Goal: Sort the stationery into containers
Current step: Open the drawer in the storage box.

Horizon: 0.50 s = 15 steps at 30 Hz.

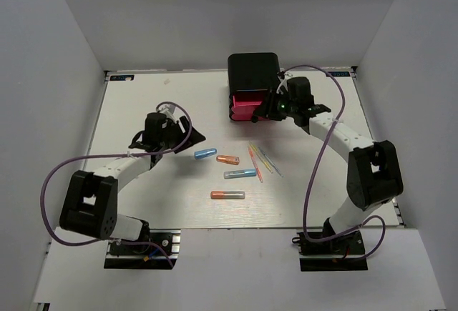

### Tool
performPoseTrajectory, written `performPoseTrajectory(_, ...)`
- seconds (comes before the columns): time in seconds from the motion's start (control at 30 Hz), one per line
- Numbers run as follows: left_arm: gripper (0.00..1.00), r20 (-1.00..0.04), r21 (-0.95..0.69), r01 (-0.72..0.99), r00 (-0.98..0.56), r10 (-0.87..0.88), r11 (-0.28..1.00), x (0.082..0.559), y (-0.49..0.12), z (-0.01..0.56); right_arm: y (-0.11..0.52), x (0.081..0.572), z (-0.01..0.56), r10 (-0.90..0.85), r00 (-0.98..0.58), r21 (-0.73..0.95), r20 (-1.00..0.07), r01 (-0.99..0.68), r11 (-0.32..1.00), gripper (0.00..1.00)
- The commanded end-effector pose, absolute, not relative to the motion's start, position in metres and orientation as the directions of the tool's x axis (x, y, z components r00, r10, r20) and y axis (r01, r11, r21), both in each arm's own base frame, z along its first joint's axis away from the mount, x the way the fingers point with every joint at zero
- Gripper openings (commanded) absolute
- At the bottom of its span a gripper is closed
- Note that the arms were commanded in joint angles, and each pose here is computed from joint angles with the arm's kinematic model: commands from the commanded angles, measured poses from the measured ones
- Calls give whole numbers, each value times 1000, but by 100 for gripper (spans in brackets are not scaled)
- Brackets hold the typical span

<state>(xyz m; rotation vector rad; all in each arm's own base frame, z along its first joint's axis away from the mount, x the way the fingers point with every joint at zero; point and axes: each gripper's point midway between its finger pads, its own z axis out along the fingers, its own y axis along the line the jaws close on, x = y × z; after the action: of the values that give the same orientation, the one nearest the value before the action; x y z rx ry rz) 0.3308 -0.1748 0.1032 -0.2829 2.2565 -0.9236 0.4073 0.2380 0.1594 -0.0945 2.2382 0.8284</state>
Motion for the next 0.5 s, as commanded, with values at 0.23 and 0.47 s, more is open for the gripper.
performPoseTrajectory(0.23, 73, -705, -425, 329, -705, -80, 843, 349, -183, 100, 237, 381, 162, 143, -742, 549, -655, -338, 764, 90)
performPoseTrajectory(0.47, 73, -830, -183, 603, -518, 207, 777, 355, -192, 105, 234, 362, 153, 89, -759, 540, -645, -371, 756, 88)
